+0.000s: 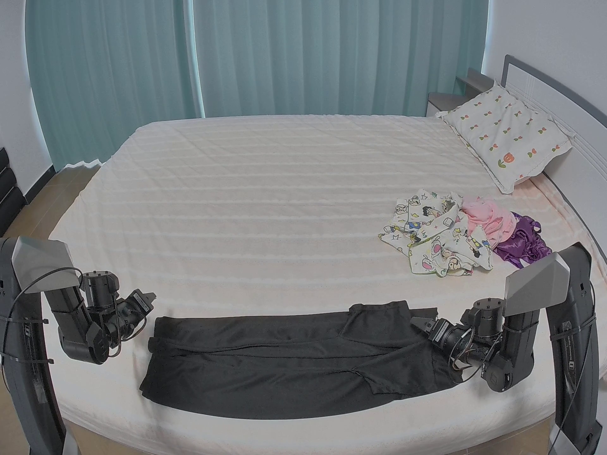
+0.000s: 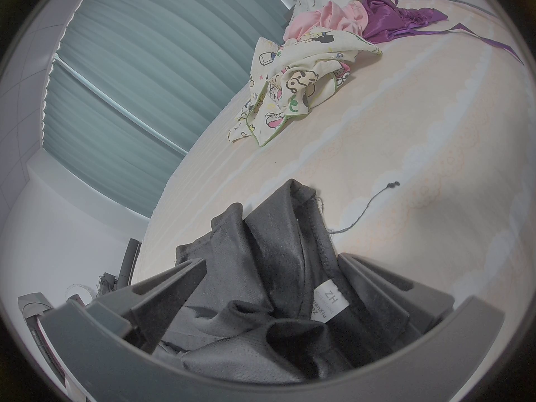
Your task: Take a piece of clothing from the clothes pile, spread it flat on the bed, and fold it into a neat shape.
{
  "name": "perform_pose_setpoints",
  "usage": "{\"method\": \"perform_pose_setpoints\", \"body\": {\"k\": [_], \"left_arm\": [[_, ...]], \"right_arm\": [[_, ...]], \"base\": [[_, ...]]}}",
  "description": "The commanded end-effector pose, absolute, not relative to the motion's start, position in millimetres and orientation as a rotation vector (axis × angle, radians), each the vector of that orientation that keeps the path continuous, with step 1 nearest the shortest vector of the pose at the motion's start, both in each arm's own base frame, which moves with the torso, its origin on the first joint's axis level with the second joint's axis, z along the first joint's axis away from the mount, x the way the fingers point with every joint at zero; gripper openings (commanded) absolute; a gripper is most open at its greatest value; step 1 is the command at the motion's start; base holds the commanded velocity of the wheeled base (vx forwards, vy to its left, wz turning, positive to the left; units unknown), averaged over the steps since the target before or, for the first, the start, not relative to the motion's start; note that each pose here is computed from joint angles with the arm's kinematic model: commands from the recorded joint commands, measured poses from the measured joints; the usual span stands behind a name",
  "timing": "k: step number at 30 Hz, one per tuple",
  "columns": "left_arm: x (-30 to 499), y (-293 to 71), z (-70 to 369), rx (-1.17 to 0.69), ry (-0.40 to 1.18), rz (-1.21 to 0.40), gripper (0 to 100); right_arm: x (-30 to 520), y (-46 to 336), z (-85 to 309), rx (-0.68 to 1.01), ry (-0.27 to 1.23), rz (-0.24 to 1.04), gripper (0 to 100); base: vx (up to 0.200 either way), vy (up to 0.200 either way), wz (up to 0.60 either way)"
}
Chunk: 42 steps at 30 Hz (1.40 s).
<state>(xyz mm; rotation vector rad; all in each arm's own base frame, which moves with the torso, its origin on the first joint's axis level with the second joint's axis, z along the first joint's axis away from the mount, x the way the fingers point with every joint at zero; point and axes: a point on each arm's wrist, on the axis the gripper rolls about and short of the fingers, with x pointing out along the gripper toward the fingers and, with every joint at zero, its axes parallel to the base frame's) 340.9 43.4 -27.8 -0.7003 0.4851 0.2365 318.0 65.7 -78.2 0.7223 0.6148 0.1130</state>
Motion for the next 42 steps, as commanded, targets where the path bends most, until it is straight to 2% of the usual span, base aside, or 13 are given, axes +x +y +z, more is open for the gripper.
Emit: {"method": "perform_pose_setpoints", "body": {"k": [1,7,12,19,24,25,27,32,42], "left_arm": [[347,46,-39,-0.702,0.498,0.244,100],[340,45,-23,-0.711,0.476,0.235,100],[314,18,-19,-0.695,0.611,0.172,100],[297,-6,-19,-0.658,0.704,0.127,100],[293,-11,-27,-0.576,0.754,0.170,100],[292,-11,-30,-0.552,0.766,0.186,0],[292,-11,-30,-0.552,0.766,0.186,0],[281,-8,-35,-0.397,0.878,0.272,0],[277,-2,-39,-0.345,0.950,0.292,0]], "right_arm": [[318,66,-78,0.723,0.607,0.118,100],[318,66,-78,0.723,0.607,0.118,100],[318,66,-78,0.723,0.607,0.118,100],[318,66,-78,0.723,0.607,0.118,100],[318,66,-78,0.723,0.607,0.116,100],[318,66,-78,0.723,0.607,0.116,100],[318,66,-78,0.723,0.607,0.116,100],[318,66,-78,0.723,0.607,0.116,100],[318,66,-78,0.723,0.607,0.116,100]], "base": [[0.000,0.000,0.00],[0.000,0.000,0.00],[0.000,0.000,0.00],[0.000,0.000,0.00],[0.000,0.000,0.00],[0.000,0.000,0.00],[0.000,0.000,0.00],[0.000,0.000,0.00],[0.000,0.000,0.00]]}}
